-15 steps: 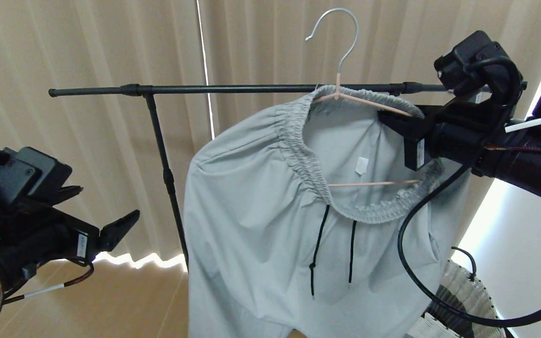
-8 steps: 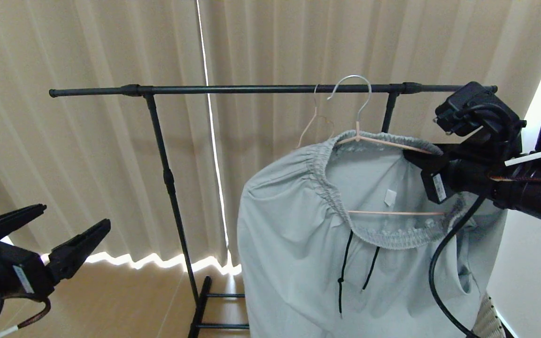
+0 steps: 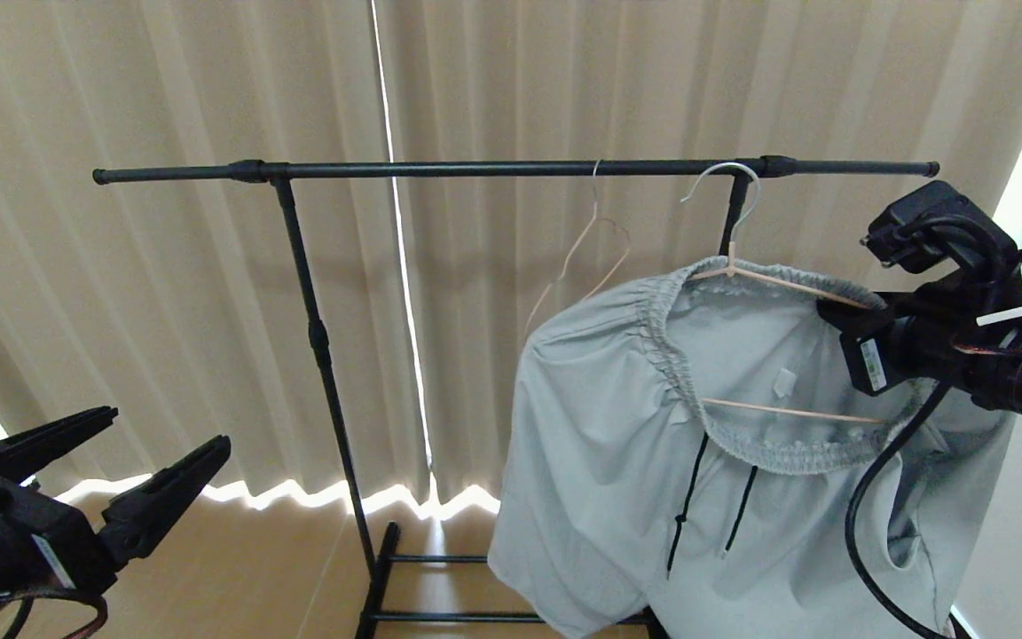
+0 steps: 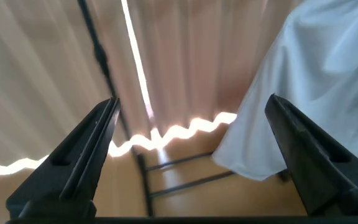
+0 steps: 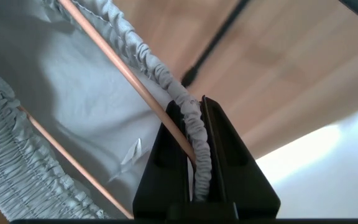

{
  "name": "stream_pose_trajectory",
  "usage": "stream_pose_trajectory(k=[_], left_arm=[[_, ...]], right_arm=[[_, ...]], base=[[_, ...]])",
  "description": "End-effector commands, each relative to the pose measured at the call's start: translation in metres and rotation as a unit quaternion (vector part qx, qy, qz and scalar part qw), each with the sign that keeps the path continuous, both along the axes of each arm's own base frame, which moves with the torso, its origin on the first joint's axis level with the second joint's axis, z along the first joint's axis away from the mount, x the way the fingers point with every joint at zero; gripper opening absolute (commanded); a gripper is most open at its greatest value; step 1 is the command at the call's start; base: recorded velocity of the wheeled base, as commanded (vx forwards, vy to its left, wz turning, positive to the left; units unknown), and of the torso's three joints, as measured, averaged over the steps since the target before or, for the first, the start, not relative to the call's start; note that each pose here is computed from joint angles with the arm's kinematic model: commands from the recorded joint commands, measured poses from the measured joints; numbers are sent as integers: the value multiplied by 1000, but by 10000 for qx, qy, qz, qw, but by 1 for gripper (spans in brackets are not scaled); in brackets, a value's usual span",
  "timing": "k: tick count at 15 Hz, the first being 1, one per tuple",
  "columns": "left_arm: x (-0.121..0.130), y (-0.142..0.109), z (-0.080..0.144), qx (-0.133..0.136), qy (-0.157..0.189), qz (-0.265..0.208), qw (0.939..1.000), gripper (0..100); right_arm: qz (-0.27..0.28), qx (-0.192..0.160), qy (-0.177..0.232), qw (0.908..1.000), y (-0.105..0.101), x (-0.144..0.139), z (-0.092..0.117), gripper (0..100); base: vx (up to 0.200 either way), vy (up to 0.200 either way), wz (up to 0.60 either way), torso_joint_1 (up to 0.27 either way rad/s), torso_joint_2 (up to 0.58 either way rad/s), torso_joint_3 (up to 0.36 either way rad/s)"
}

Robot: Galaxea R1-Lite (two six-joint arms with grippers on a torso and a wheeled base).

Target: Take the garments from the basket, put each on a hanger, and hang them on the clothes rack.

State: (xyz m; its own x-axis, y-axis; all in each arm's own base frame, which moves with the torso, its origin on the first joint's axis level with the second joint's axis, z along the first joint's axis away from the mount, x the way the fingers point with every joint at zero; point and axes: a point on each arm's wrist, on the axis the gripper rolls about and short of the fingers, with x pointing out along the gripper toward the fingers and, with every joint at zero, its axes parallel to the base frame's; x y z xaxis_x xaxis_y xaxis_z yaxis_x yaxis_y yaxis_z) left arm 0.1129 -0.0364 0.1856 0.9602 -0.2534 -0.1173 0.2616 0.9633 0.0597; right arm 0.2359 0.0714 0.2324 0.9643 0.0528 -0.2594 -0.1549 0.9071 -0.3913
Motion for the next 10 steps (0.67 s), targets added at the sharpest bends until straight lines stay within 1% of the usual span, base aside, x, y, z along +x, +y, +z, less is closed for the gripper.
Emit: stream_pose_trajectory(k=[1,7,10], left_arm=[[0,-1,-3,19,59,-50,10000,100],[-1,-1,-3,14,45,-57,10000,100],[-1,-1,-3,27,57,-58,10000,100]], right_arm=[[-79,-15,5,10000,-2,1,0,0],[-77,-15,-25,10000,-2,0,1,0],[-69,-18,-18,10000,-1,1,1,0]], base=[[0,0,0,0,0,0],[0,0,0,0,0,0],[0,200,0,2,-2,4]])
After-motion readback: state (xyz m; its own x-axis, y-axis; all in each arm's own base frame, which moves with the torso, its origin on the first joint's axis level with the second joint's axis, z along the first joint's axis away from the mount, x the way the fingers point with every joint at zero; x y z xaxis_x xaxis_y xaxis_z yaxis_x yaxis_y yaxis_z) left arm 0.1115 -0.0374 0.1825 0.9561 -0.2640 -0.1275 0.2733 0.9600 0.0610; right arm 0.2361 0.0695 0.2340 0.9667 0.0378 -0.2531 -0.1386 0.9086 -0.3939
